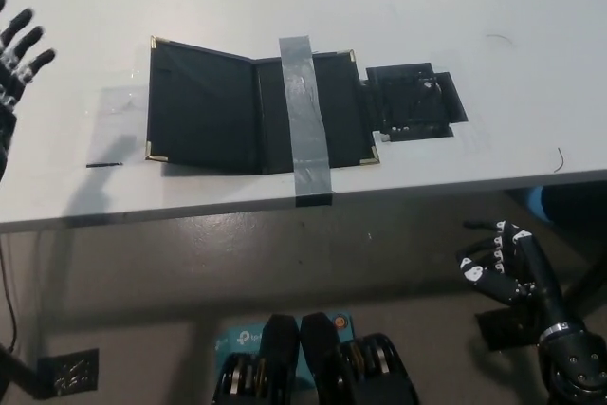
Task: The robot uses its left hand to push the cover of the diary kept in the middle of the desk towards the right to close it
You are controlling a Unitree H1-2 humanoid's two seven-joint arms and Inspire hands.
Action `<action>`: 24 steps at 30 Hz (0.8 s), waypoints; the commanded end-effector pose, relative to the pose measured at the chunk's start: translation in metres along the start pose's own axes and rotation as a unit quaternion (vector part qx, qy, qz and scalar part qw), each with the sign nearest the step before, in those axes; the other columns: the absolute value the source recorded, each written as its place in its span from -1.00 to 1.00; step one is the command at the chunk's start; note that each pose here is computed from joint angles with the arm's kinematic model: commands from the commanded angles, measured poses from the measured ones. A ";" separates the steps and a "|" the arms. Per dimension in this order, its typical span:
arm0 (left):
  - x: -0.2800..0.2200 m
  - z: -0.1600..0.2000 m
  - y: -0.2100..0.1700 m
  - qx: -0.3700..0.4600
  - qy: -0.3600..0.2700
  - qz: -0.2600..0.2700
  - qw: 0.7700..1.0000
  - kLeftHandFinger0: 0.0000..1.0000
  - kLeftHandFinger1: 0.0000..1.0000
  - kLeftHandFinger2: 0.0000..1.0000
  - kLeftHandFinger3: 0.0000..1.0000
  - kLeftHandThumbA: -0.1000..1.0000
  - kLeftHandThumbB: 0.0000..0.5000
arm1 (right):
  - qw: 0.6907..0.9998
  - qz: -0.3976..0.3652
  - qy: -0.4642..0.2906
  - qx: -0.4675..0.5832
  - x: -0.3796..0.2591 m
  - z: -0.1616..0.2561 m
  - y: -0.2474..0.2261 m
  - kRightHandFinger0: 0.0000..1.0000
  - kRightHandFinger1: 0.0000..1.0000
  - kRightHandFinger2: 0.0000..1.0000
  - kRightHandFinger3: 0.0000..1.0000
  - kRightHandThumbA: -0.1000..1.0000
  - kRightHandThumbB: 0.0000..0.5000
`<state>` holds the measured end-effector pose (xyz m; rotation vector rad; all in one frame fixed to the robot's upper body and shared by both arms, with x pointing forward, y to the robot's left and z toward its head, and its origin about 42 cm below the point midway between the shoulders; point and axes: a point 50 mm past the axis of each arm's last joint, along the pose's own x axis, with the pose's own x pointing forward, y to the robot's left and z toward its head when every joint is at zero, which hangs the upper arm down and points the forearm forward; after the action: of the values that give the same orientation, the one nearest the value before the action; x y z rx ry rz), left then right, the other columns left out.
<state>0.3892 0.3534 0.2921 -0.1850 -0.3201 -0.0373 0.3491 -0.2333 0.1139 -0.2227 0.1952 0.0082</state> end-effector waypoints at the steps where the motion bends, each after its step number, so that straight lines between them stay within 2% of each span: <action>1: 0.021 -0.007 0.006 -0.113 0.006 0.067 0.991 1.00 1.00 1.00 1.00 1.00 -0.48 | 1.000 -0.006 -0.025 -0.010 0.004 0.016 -0.007 -0.44 -0.35 -0.15 0.32 0.30 -0.74; 2: 0.023 -0.012 0.007 -0.133 0.010 0.080 0.988 1.00 1.00 1.00 1.00 1.00 -0.48 | 1.000 -0.005 -0.026 -0.010 0.005 0.016 -0.007 -0.44 -0.34 -0.14 0.32 0.30 -0.74; 3: 0.029 -0.025 0.008 -0.184 0.020 0.113 0.976 1.00 1.00 1.00 1.00 1.00 -0.40 | 1.000 -0.007 -0.025 -0.008 0.005 0.016 -0.006 -0.44 -0.35 -0.15 0.33 0.28 -0.78; 5: 0.033 -0.031 0.007 -0.222 0.026 0.133 0.965 1.00 1.00 1.00 1.00 1.00 -0.40 | 1.000 -0.007 -0.026 -0.007 0.005 0.017 -0.006 -0.43 -0.34 -0.15 0.33 0.27 -0.77; 7: 0.044 -0.046 0.003 -0.264 0.040 0.152 0.952 1.00 1.00 1.00 1.00 1.00 -0.52 | 1.000 -0.007 -0.026 0.000 0.005 0.018 -0.006 -0.42 -0.35 -0.16 0.33 0.23 -0.77; 9: 0.048 -0.054 -0.003 -0.284 0.047 0.162 0.944 1.00 1.00 1.00 1.00 1.00 -0.51 | 1.000 -0.007 -0.025 -0.007 0.005 0.017 -0.008 -0.42 -0.34 -0.14 0.34 0.26 -0.76; 12: 0.052 -0.063 -0.010 -0.310 0.059 0.161 0.935 1.00 1.00 1.00 1.00 1.00 -0.44 | 1.000 -0.007 -0.024 -0.005 0.004 0.019 -0.007 -0.41 -0.33 -0.12 0.35 0.26 -0.77; 16: 0.056 -0.079 -0.028 -0.295 0.099 0.148 0.939 1.00 1.00 1.00 1.00 1.00 -0.16 | 1.000 -0.006 -0.028 -0.008 0.005 0.022 -0.008 -0.41 -0.34 -0.15 0.32 0.28 -0.71; 19: 0.055 -0.094 -0.041 -0.310 0.119 0.139 0.933 1.00 1.00 1.00 1.00 1.00 -0.08 | 0.999 -0.003 -0.030 -0.012 0.005 0.024 -0.008 -0.39 -0.31 -0.11 0.36 0.29 -0.77; 23: 0.054 -0.106 -0.053 -0.330 0.131 0.141 0.924 1.00 1.00 1.00 1.00 1.00 -0.16 | 1.000 0.000 -0.030 -0.011 0.007 0.023 -0.006 -0.40 -0.34 -0.13 0.36 0.30 -0.72; 24: 0.053 -0.109 -0.055 -0.327 0.136 0.138 0.925 1.00 1.00 1.00 1.00 1.00 -0.18 | 1.000 0.000 -0.029 -0.011 0.006 0.023 -0.006 -0.39 -0.34 -0.14 0.36 0.29 -0.78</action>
<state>0.4599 0.2934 0.2021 -0.8631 0.0264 0.1543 0.3505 -0.2338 0.1175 -0.2283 0.1964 0.0091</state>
